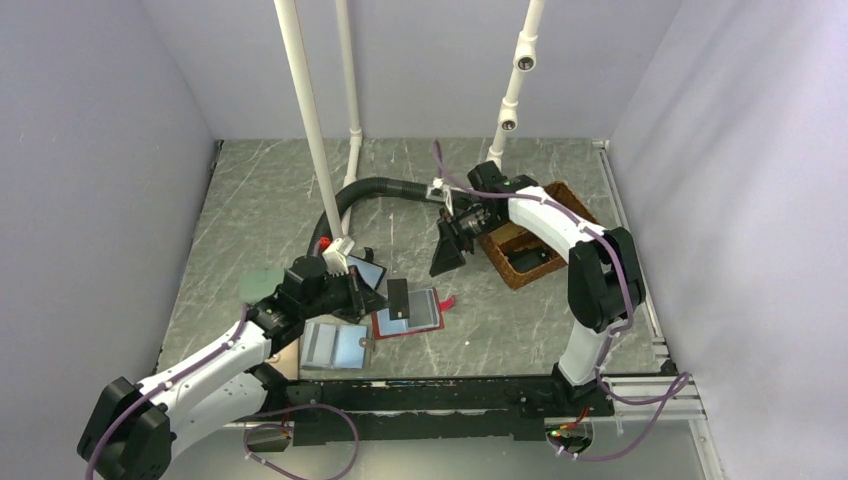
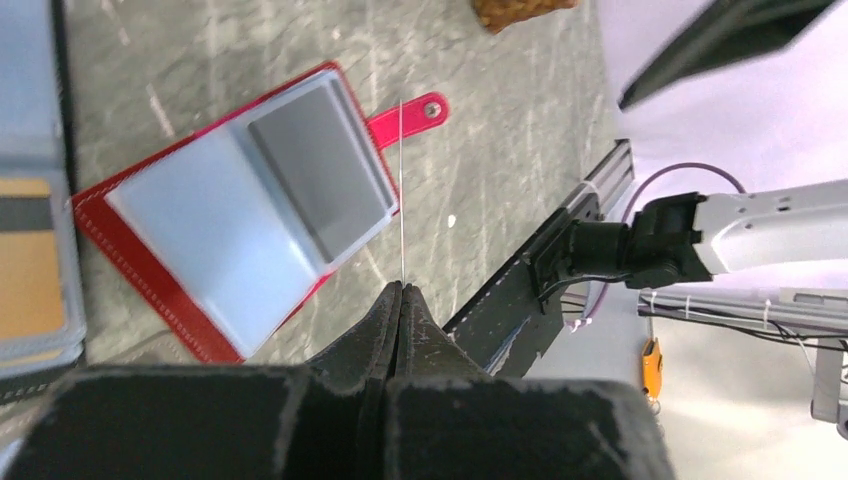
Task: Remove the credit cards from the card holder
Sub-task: Place the credit card in the storage box.
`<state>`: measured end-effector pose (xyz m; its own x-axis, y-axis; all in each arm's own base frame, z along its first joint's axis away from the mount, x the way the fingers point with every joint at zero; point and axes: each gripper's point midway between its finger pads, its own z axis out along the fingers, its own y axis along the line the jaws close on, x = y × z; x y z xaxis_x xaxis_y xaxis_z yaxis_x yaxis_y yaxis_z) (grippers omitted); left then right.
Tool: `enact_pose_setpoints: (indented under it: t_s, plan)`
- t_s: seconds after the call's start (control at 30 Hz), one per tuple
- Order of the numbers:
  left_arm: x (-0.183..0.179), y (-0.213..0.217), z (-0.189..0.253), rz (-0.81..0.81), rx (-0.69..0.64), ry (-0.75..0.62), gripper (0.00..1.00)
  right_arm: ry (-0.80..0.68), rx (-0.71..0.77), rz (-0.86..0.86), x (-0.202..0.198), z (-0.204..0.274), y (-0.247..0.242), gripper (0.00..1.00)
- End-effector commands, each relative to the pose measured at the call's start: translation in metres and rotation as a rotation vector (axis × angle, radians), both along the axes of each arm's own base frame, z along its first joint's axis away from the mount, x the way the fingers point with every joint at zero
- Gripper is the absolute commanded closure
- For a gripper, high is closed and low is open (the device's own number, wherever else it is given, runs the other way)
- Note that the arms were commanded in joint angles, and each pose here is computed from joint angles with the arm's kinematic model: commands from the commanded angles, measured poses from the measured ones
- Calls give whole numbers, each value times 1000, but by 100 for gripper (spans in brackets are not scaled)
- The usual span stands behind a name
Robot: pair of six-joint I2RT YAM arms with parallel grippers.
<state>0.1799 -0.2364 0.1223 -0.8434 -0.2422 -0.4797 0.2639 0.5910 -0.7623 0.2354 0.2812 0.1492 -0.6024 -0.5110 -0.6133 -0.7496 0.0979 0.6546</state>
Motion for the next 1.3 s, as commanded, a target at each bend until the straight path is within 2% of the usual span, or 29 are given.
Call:
enact_pose_setpoints:
  t_s: [0.0, 0.33, 0.57, 0.7, 0.8, 0.83, 0.87, 1.03, 1.17, 1.27]
  plan:
    - [11, -17, 50, -66, -125, -185, 100, 42, 105, 17, 5, 25, -2, 29]
    - [18, -32, 87, -94, -249, -272, 100, 130, 182, 6, -7, 37, 3, 23]
    - [23, -42, 109, -113, -316, -309, 100, 186, 217, 25, -17, 43, 10, 24]
    - [24, -44, 114, -113, -336, -313, 100, 203, 246, 36, -20, 50, 11, 28]
    - [24, -46, 115, -111, -344, -314, 100, 218, 276, 48, -24, 57, 12, 37]
    - [24, -46, 115, -109, -344, -315, 100, 228, 292, 54, -25, 61, 12, 44]
    - [24, -46, 115, -108, -344, -315, 100, 238, 303, 58, -26, 63, 12, 57]
    - [25, -43, 112, -85, -334, -309, 100, 243, 338, 76, -33, 74, 10, 100]
    - [28, -36, 109, -35, -298, -287, 73, 181, 326, 68, -36, 72, 7, 100]
    - [29, -28, 100, 11, -240, -233, 47, 97, 283, 53, -37, 66, -1, 100]
